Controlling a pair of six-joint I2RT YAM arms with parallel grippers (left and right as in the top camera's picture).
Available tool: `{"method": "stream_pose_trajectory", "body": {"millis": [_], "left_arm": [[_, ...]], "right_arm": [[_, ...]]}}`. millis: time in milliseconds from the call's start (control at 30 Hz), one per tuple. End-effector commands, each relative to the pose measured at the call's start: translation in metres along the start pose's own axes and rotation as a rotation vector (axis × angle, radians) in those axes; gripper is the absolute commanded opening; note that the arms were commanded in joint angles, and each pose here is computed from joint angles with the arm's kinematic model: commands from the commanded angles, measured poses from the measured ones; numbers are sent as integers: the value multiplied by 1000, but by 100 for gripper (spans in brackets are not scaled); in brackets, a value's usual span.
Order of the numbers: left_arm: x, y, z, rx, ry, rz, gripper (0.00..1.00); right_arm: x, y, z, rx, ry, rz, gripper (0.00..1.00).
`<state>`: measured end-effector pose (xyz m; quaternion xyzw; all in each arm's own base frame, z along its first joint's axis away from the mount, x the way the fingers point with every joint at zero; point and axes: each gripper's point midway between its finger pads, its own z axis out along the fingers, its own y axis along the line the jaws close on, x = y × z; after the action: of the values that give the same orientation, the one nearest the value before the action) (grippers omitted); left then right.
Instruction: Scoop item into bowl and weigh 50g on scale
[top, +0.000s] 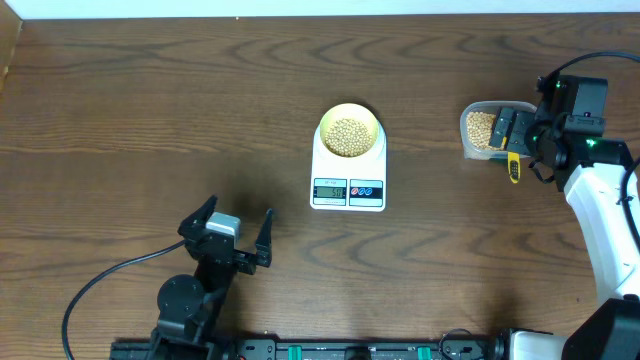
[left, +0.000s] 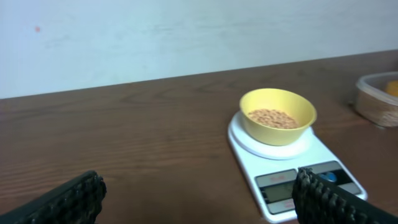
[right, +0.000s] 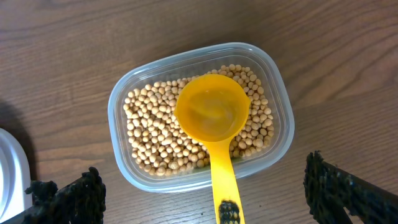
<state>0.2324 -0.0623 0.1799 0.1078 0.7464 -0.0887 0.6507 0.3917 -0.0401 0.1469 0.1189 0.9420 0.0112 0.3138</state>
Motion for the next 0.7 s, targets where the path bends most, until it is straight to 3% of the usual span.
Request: {"method": "stream_pose_trajectory", "body": {"millis": [0,500,667], "left_arm": [[-1,14,-3,-73,-32,11,98],[45,43,2,-224,46,2,97],[44,50,1,-254,43,-1,98]], "right_arm": [[-5,1,-8,2,-24,-10,99],[-5,1,-8,2,-24,-10,99],[-5,1,-8,2,-24,-10,99]]}}
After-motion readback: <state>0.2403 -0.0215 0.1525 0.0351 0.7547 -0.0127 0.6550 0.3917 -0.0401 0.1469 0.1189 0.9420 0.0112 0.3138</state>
